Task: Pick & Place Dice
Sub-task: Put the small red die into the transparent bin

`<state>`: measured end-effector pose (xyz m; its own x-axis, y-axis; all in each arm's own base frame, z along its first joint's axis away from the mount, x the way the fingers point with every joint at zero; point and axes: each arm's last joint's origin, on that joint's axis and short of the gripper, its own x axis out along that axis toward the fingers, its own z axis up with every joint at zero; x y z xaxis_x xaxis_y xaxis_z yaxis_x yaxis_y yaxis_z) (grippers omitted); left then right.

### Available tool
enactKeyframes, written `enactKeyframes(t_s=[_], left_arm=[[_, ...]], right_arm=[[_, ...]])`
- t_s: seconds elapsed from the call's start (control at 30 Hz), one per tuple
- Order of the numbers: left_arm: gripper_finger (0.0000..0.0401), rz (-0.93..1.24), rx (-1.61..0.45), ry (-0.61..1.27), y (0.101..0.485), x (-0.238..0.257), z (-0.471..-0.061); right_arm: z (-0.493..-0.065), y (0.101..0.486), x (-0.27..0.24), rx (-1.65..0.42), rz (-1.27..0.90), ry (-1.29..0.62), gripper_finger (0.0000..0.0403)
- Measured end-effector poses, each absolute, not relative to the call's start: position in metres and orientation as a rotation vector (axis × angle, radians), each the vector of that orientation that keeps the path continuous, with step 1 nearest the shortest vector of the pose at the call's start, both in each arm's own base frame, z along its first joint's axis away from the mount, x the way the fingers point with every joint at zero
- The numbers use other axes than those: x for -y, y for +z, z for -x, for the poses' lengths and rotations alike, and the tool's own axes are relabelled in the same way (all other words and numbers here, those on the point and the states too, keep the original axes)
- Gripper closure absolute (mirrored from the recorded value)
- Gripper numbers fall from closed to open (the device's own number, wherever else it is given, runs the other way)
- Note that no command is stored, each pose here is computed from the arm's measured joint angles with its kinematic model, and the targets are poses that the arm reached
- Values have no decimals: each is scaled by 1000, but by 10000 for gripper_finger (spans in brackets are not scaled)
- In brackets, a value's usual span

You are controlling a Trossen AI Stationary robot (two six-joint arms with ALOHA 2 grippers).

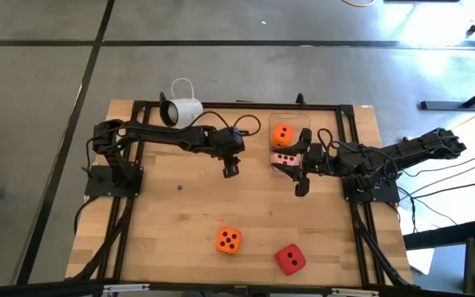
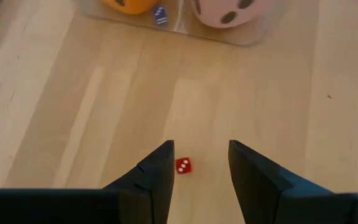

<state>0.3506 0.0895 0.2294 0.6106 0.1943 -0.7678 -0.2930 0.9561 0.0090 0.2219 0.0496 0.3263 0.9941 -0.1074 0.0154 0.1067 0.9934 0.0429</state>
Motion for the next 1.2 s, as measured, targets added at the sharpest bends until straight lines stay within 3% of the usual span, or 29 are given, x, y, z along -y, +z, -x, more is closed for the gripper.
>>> enactKeyframes(t_s=[0.3, 0.67, 1.2], left_arm=[[227, 254, -844, 328, 225, -114, -342], [232, 107, -903, 229, 212, -106, -350], [226, 145, -970, 115, 186, -125, -349]], right_arm=[[-222, 326, -50, 18, -42, -107, 213], [-222, 326, -50, 18, -43, -107, 213], [-222, 325, -50, 8, -43, -107, 213]])
